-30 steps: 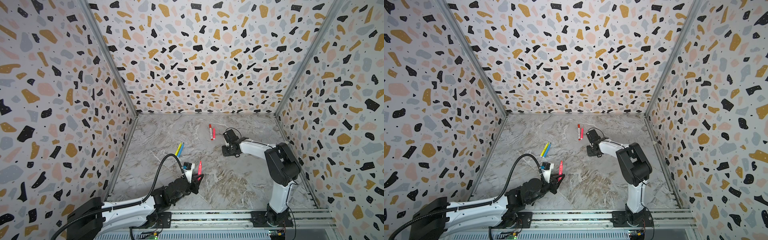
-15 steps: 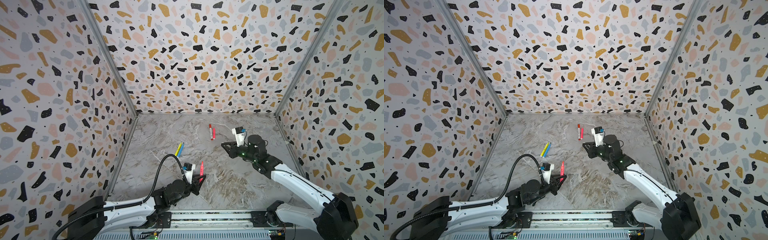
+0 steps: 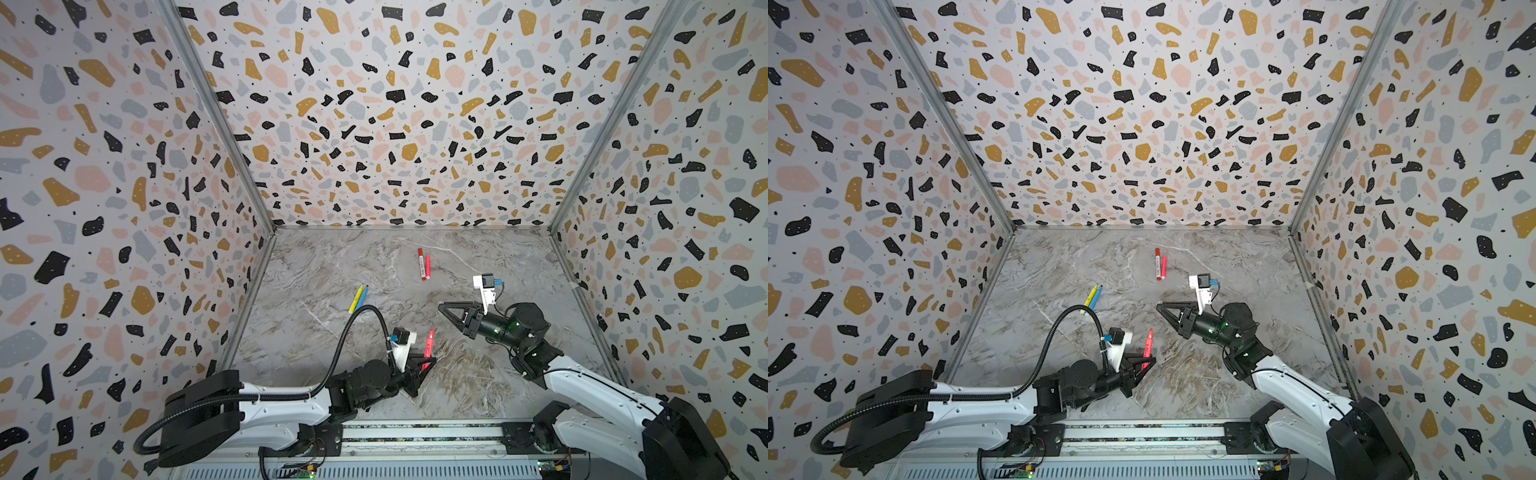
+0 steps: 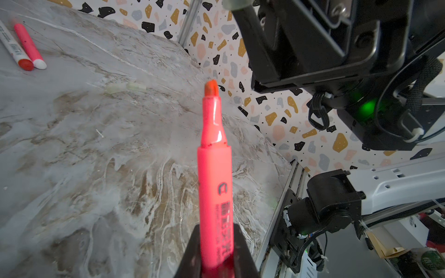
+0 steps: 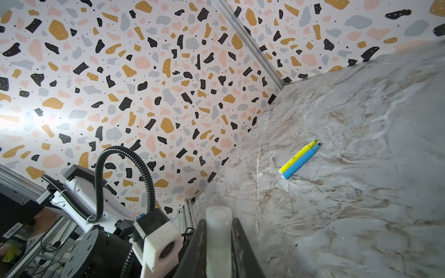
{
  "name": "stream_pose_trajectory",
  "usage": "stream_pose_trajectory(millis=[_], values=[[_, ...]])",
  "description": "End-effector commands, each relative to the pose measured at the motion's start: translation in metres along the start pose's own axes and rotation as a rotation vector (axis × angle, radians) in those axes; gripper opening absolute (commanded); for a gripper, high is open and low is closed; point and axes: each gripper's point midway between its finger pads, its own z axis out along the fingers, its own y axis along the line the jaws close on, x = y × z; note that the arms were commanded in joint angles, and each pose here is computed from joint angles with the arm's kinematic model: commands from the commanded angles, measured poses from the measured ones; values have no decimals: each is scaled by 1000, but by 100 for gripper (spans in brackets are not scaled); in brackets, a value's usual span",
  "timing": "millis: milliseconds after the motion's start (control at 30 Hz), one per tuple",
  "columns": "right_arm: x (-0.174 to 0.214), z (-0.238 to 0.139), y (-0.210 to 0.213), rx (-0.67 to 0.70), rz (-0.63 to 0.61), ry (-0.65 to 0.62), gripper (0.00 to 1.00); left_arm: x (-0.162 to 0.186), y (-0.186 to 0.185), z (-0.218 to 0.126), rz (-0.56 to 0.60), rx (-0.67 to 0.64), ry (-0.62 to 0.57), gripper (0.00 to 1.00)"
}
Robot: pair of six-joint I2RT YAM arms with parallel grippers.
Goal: Insert the pens into the pen caps
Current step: 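Carry the clear cap with the right gripper above the highlighter tip, then push the clear cap down onto the highlighter tip with the right gripper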
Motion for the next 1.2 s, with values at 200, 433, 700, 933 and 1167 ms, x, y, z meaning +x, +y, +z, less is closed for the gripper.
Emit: stream_pose_trajectory(millis=[200,433,700,933,1167], values=[[-6,-1,24,-95,-29,-38,18,-21,-24,6,25,62,-53,0],[4,-1,16,-77,-13,-26,18,-26,-28,8,33,67,-60,0],[9,-2,16,-81,-8,-23,18,-26,-27,9,36,55,-63,0],[18,-5,16,-83,-1,-18,18,-29,-24,8,34,41,-77,0],[22,-8,15,-81,5,-29,18,-32,-26,8,35,43,-87,0]])
